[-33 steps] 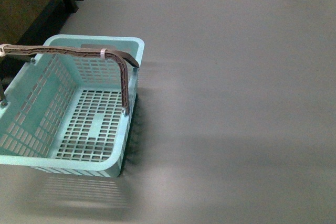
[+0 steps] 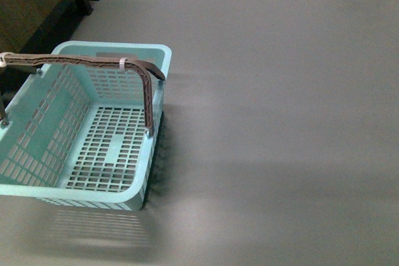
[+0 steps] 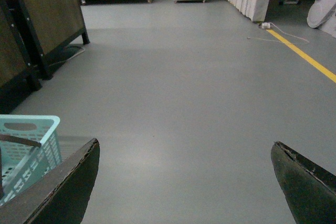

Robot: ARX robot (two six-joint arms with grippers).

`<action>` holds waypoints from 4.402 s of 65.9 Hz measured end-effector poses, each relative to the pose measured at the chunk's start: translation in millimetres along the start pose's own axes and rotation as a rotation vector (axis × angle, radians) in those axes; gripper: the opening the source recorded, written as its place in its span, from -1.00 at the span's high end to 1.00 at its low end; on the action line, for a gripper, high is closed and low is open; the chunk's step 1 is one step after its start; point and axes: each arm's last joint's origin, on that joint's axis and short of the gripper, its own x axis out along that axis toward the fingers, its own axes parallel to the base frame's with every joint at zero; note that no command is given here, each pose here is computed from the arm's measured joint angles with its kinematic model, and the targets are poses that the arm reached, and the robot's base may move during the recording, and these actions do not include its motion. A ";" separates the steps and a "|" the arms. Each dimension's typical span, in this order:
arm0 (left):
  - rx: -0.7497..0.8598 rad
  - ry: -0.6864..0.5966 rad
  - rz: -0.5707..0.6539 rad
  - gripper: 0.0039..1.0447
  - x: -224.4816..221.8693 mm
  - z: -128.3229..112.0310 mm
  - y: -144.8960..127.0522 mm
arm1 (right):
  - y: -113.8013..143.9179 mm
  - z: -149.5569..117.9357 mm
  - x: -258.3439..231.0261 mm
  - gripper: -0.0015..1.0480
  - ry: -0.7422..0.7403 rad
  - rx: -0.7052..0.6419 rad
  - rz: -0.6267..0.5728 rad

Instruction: Pick lemon and mango into basket

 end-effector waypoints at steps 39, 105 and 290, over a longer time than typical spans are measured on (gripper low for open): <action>-1.138 0.312 0.240 -0.87 114.0 -16.2 -6.3 | 0.0 0.0 0.0 -0.83 0.000 0.000 0.000; -1.260 0.548 0.471 -0.87 333.0 -130.3 -59.1 | 0.0 0.0 0.0 -0.83 0.000 0.000 0.000; -1.508 0.201 0.260 0.92 93.3 131.9 -44.4 | 0.0 0.0 0.0 -0.83 0.000 0.000 -0.001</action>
